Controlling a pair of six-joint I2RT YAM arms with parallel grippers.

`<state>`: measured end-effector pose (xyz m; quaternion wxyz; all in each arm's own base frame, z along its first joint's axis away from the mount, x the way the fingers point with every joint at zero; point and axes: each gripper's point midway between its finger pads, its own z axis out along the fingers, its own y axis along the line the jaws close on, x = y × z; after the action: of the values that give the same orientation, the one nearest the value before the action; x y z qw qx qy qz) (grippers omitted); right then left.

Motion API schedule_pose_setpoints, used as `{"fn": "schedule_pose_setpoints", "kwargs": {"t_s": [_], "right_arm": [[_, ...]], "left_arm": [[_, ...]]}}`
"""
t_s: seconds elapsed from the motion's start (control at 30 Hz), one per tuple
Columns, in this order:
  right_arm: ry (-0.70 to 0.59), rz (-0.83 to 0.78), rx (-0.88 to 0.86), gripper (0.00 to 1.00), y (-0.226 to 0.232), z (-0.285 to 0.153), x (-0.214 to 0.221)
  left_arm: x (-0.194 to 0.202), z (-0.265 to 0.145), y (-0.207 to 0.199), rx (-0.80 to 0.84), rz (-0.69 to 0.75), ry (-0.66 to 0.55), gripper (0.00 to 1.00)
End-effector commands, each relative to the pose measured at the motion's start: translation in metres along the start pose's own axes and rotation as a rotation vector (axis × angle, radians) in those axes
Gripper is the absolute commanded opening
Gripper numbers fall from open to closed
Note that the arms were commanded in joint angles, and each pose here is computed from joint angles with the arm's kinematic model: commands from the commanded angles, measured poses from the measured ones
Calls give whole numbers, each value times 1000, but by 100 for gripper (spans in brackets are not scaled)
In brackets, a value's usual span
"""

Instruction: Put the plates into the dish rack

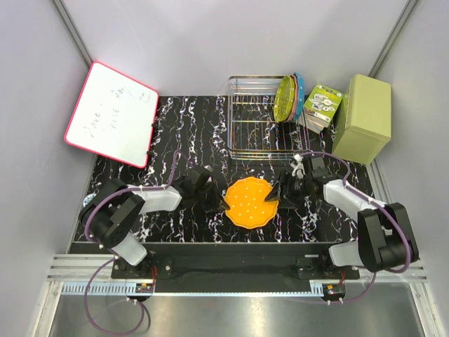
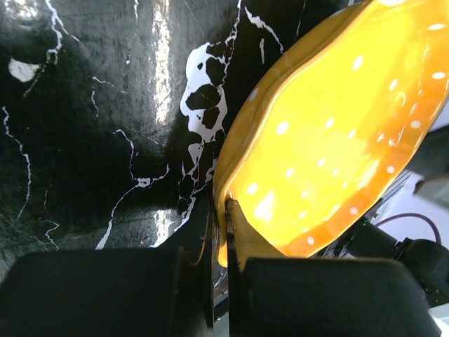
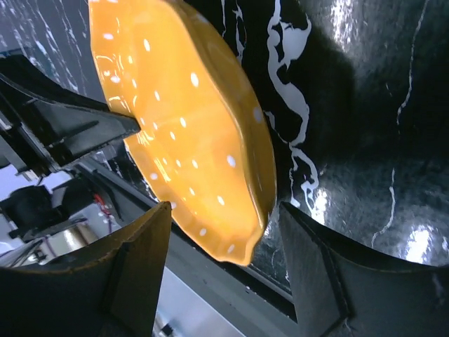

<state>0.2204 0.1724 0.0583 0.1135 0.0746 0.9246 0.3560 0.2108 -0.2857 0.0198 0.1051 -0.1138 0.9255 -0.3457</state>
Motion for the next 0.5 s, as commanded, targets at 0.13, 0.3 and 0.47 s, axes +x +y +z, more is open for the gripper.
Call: {"fn": "schedule_pose_setpoints", "kwargs": {"t_s": [0.13, 0.3, 0.47], "right_arm": [[90, 34, -135, 66, 11, 24, -7], [112, 24, -144, 58, 4, 37, -7], [3, -5, -227, 53, 22, 29, -20]], "left_arm": [[9, 3, 7, 6, 56, 42, 0], [12, 4, -2, 38, 77, 51, 0], [15, 3, -6, 48, 81, 61, 0]]}}
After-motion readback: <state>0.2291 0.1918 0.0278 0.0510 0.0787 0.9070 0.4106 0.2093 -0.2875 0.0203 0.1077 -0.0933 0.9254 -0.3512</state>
